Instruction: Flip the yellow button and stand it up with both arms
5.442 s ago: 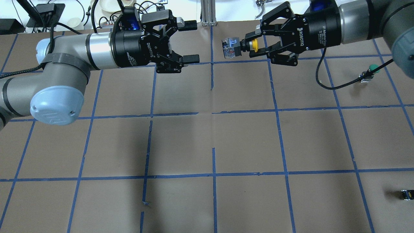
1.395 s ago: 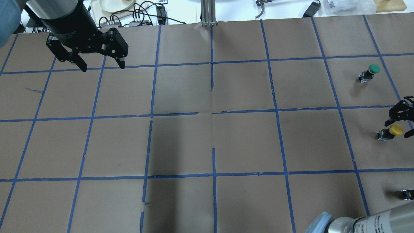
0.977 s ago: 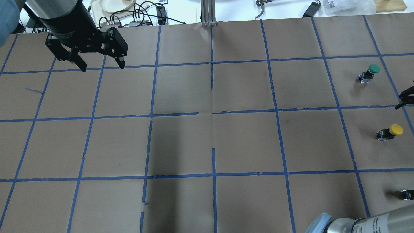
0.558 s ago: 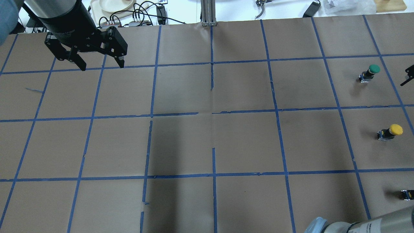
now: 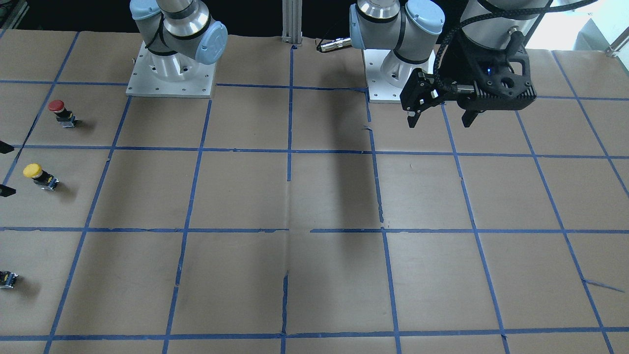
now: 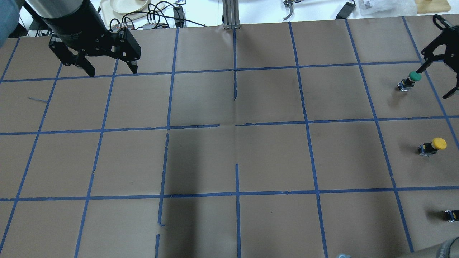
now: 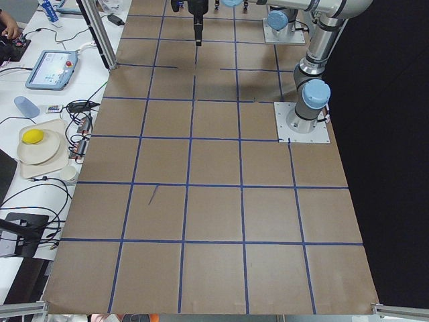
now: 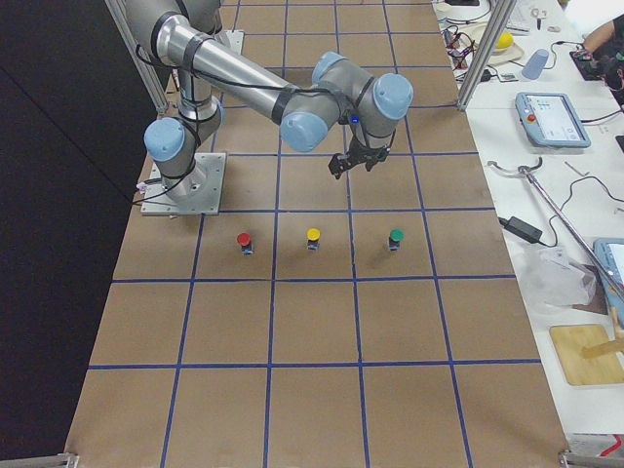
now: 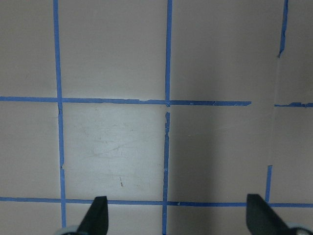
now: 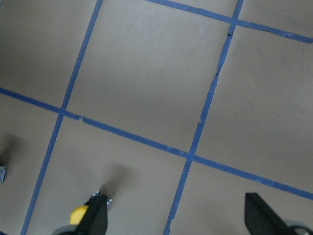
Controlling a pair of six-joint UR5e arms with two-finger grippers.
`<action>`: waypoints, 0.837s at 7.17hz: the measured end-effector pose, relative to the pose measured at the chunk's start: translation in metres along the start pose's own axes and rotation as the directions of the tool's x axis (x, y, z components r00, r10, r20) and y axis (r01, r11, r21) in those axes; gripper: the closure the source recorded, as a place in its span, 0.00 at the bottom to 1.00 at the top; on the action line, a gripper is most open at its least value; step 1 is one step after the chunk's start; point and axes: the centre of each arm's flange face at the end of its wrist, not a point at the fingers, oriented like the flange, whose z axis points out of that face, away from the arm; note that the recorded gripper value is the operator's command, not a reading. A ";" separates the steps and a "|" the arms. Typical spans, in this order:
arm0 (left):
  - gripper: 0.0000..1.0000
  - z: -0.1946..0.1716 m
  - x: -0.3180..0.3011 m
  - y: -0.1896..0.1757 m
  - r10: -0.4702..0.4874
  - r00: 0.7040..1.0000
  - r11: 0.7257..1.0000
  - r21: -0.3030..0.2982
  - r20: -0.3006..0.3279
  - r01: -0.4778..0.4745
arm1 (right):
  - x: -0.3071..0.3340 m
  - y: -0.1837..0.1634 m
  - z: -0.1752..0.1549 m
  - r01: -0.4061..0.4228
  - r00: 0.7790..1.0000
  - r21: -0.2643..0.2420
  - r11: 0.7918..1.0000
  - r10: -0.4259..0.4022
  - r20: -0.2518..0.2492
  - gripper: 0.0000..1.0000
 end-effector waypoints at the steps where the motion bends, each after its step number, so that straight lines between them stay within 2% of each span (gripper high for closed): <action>1: 0.00 -0.001 0.000 -0.001 0.000 1.000 1.000 0.001 0.000 0.000 | 0.011 -0.042 -0.011 -0.068 0.998 -0.014 0.998 0.068 -0.005 0.00; 4: 0.00 -0.001 0.000 -0.001 0.000 1.000 1.000 0.001 0.000 0.000 | 0.025 -0.164 -0.033 -0.252 0.967 -0.051 0.966 0.250 -0.043 0.00; 5: 0.00 -0.002 0.000 -0.001 0.000 1.000 1.000 0.003 -0.001 0.000 | 0.028 -0.197 -0.033 -0.319 0.947 -0.052 0.946 0.317 -0.050 0.00; 6: 0.00 -0.002 0.000 -0.001 0.000 1.000 1.000 0.004 -0.001 0.000 | 0.033 -0.229 -0.031 -0.404 0.914 -0.048 0.913 0.402 -0.059 0.00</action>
